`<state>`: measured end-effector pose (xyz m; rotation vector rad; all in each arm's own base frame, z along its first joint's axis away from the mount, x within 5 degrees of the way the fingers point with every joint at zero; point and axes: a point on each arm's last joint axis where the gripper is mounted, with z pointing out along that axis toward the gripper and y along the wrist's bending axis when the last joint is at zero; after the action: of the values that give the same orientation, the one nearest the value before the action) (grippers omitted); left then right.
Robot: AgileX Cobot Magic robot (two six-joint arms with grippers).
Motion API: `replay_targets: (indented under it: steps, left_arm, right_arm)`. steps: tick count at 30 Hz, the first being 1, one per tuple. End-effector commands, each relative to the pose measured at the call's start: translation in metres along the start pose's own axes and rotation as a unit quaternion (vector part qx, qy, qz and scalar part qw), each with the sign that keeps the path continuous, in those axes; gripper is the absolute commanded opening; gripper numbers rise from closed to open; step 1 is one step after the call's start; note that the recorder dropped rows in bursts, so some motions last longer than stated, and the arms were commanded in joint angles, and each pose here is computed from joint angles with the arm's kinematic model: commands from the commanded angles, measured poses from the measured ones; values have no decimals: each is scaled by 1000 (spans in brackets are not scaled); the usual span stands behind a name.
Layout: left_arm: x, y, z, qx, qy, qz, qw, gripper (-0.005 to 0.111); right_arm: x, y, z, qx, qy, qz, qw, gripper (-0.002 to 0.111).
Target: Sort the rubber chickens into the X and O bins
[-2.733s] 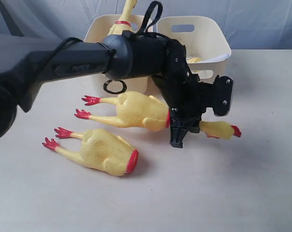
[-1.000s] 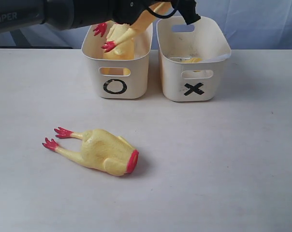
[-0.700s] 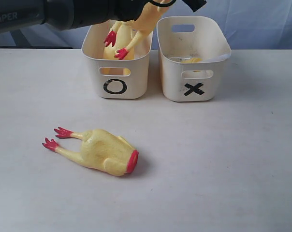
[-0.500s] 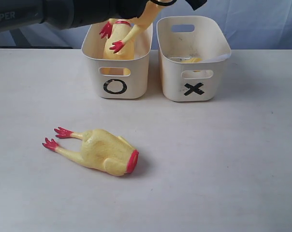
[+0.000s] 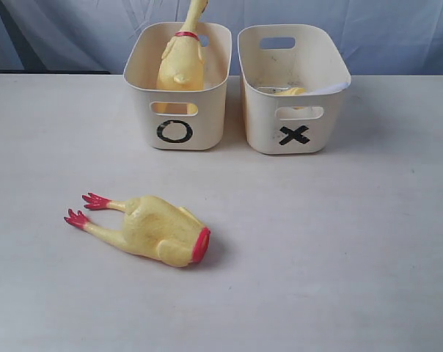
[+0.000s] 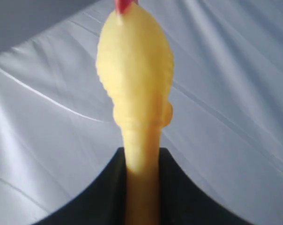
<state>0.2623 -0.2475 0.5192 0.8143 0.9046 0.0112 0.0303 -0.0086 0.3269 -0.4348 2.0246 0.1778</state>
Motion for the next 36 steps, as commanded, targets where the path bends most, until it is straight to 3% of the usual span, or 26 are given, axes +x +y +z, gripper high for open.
replay_targets:
  steps: [1, 4, 8, 10, 14, 16, 20, 22, 24, 25, 28, 36]
  left_arm:
    - [-39, 84, -51, -135, -53, -9, 989, 0]
    - [-27, 124, -70, -211, -37, -49, 975, 0]
    - [12, 160, -80, -275, 12, -130, 953, 0]
    - [52, 178, -81, -305, 49, -192, 932, 0]
    - [129, 190, -74, -327, 97, -316, 885, 0]
    - [160, 185, -68, -319, 121, -360, 868, 0]
    - [206, 169, -55, -305, 166, -381, 857, 0]
    - [219, 165, -52, -315, 162, -426, 833, 0]
    - [238, 159, -49, -331, 152, -486, 794, 0]
    - [242, 158, -48, -332, 153, -496, 788, 0]
    - [257, 144, -39, -324, 166, -501, 785, 0]
    - [271, 114, -5, -290, 173, -483, 808, 0]
  right_arm:
    - [1, 0, 0, -2, -4, -5, 1000, 53]
    - [0, 0, 0, -2, -5, -5, 1000, 53]
    - [0, 0, 0, -2, -6, -5, 1000, 53]
    - [0, 0, 0, -2, -6, -6, 1000, 53]
    - [0, 0, 0, -3, -5, -5, 1000, 53]
    - [0, 0, 0, -4, -7, -4, 1000, 53]
    - [0, 1, 0, -5, -7, -4, 1000, 53]
    - [0, 1, 0, -6, -7, -3, 1000, 53]
    - [0, 1, 0, -6, -7, -3, 1000, 53]
    - [0, 1, 0, -6, -7, -3, 1000, 53]
    - [0, 2, 0, -11, -6, -2, 1000, 53]
    - [1, 3, 0, -20, -3, -8, 1000, 53]
